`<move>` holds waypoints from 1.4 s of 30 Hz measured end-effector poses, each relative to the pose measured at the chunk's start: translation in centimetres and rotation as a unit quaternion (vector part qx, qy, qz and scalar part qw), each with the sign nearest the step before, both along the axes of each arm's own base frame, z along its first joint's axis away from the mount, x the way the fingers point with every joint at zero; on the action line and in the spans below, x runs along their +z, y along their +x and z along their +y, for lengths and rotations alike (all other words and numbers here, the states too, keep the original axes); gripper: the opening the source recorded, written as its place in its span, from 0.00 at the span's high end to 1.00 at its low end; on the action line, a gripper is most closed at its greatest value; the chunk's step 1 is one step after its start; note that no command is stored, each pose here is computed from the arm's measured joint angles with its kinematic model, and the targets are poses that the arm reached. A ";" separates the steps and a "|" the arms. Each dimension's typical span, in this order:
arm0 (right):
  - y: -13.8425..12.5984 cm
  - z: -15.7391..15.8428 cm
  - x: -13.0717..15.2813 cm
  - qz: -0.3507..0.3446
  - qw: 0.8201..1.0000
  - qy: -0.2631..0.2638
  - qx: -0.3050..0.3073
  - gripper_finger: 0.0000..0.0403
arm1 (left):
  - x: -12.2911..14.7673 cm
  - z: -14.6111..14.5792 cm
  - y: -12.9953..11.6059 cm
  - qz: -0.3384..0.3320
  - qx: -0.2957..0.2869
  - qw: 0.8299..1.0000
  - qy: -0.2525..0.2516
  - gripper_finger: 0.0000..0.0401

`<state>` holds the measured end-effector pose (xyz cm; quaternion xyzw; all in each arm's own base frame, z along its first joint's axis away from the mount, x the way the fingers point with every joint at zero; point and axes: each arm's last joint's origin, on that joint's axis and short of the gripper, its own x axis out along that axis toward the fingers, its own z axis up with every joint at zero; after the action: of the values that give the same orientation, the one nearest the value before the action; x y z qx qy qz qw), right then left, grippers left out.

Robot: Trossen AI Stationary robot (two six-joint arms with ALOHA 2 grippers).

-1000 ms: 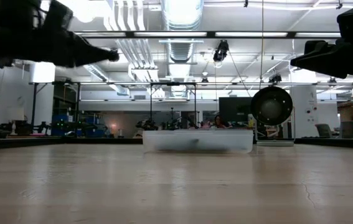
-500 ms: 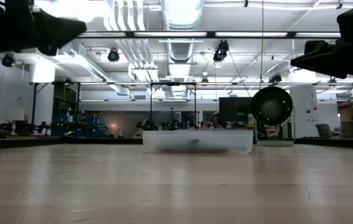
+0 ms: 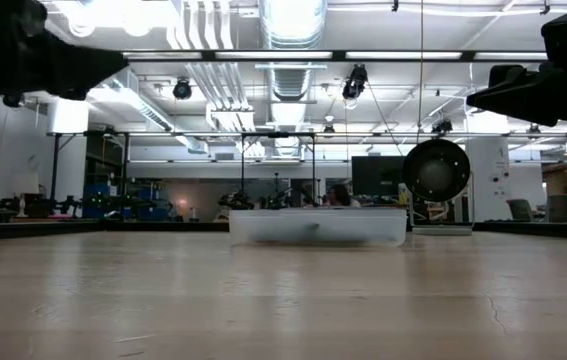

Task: Pick & place school supplies into a supply box
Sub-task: Return to Home Position

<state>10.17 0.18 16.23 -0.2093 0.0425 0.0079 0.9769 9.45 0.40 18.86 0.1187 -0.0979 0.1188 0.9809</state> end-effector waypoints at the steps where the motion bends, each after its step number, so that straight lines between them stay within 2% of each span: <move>1: 0.0 0.0 0.0 0.000 1.000 0.000 0.000 0.83 | -0.2 -0.1 0.0 0.010 -0.017 1.000 0.004 0.75; 5: 0.0 0.0 0.0 0.000 1.000 0.000 0.000 0.83 | -0.5 -0.4 0.1 0.022 -0.067 0.997 0.012 0.75; 8: 0.0 0.0 0.0 0.000 1.000 0.000 0.000 0.83 | -1.2 -0.4 0.4 0.061 -0.075 0.995 -0.005 0.75; 14: 0.0 0.0 0.0 0.000 1.000 0.000 0.000 0.83 | -2.2 -0.5 0.6 0.117 -0.081 0.990 -0.015 0.75; 42: 0.0 0.0 0.0 0.000 1.000 0.000 0.000 0.83 | -4.9 -0.5 2.0 0.265 -0.077 0.961 -0.023 0.75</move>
<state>10.17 0.18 16.23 -0.2093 0.0427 0.0077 0.9769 11.49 -0.12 13.94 0.1152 0.1599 0.0098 0.9803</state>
